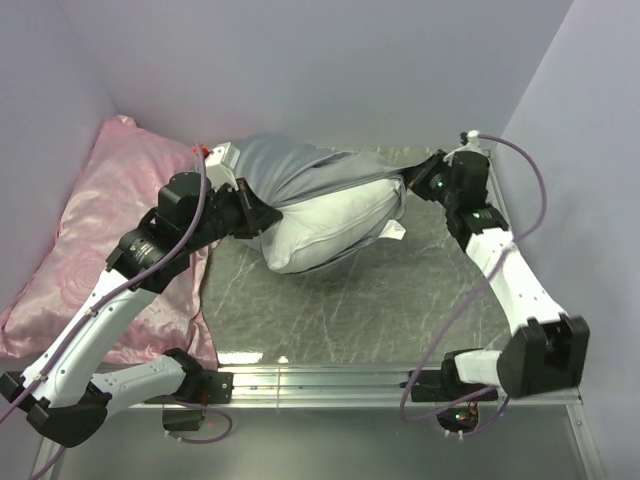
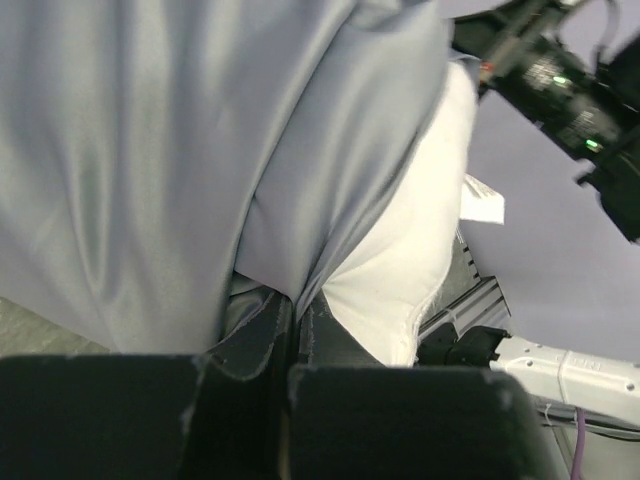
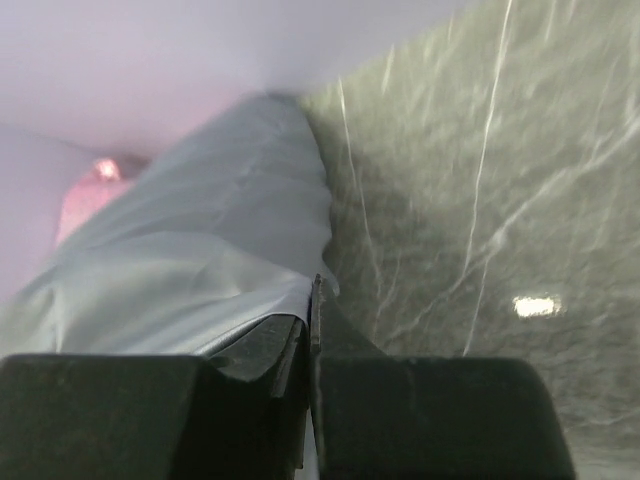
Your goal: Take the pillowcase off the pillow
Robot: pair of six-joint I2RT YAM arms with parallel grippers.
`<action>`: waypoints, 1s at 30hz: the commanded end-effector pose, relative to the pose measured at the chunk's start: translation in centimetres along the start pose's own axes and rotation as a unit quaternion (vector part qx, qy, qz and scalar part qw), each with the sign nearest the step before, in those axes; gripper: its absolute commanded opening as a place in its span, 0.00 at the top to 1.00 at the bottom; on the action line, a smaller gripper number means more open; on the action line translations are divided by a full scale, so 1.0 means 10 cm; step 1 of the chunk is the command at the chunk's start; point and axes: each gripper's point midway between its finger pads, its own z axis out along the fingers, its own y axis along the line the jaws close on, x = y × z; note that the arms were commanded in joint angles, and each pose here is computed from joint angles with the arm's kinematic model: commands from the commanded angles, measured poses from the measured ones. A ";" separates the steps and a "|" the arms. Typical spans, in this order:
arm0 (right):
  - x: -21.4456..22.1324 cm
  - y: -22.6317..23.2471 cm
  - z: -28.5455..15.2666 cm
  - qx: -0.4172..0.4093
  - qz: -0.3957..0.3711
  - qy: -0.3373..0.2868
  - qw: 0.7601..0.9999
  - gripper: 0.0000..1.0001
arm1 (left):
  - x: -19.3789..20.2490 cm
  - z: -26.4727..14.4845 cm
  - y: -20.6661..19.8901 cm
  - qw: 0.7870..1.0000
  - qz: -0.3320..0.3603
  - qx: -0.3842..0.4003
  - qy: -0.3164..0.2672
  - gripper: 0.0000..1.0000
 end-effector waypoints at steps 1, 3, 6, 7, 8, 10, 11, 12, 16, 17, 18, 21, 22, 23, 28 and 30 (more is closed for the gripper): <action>-0.08 -0.78 0.40 0.122 0.026 -0.035 0.992 0.96 | -0.41 -0.46 -0.16 0.997 0.011 0.018 -0.080 1.00; 0.04 -0.82 0.51 0.117 0.040 -0.020 0.992 0.97 | -0.43 -0.48 -0.18 0.996 0.012 0.019 -0.083 1.00; 0.22 -0.88 0.67 0.105 0.057 0.008 0.993 0.97 | -0.41 -0.49 -0.16 0.997 0.011 0.015 -0.081 1.00; 0.29 -0.87 0.73 0.086 0.070 0.021 0.994 0.97 | -0.41 -0.48 -0.16 0.996 0.011 0.017 -0.082 1.00; 0.32 -0.89 0.74 0.079 0.080 0.026 0.993 0.96 | -0.42 -0.49 -0.17 0.996 0.011 0.017 -0.082 1.00; 0.33 -0.88 0.78 0.048 0.105 0.033 0.993 0.96 | -0.42 -0.48 -0.16 0.997 0.011 0.015 -0.081 1.00; 0.37 -0.93 0.79 0.046 0.112 0.040 0.992 0.95 | -0.42 -0.50 -0.17 0.997 0.011 0.015 -0.081 1.00; 0.38 -0.94 0.81 0.043 0.116 0.046 0.991 0.95 | -0.43 -0.51 -0.17 0.996 0.012 0.015 -0.083 1.00; 0.36 -1.20 0.85 0.057 0.143 0.049 0.987 0.96 | -0.46 -0.59 -0.22 0.996 0.012 0.025 -0.088 1.00; 0.37 -1.27 0.83 0.062 0.150 0.047 0.986 0.95 | -0.47 -0.61 -0.24 0.996 0.013 0.027 -0.089 1.00; 0.36 -1.29 0.82 0.062 0.152 0.045 0.985 0.95 | -0.46 -0.60 -0.24 0.996 0.013 0.029 -0.086 1.00; 0.34 -1.38 0.79 0.085 0.141 0.040 0.986 0.94 | -0.48 -0.61 -0.28 0.996 0.014 0.036 -0.086 1.00; 0.33 -1.40 0.78 0.089 0.141 0.038 0.985 0.94 | -0.48 -0.63 -0.28 0.995 0.013 0.037 -0.089 1.00; 0.33 -1.41 0.77 0.092 0.142 0.038 0.985 0.94 | -0.49 -0.63 -0.29 0.995 0.012 0.036 -0.091 1.00; 0.31 -1.54 0.70 0.101 0.158 0.023 0.982 0.95 | -0.61 -0.78 -0.32 0.993 0.009 0.033 -0.115 1.00; 0.29 -1.61 0.66 0.104 0.169 0.020 0.980 0.95 | -0.65 -0.81 -0.30 0.992 0.006 0.025 -0.124 1.00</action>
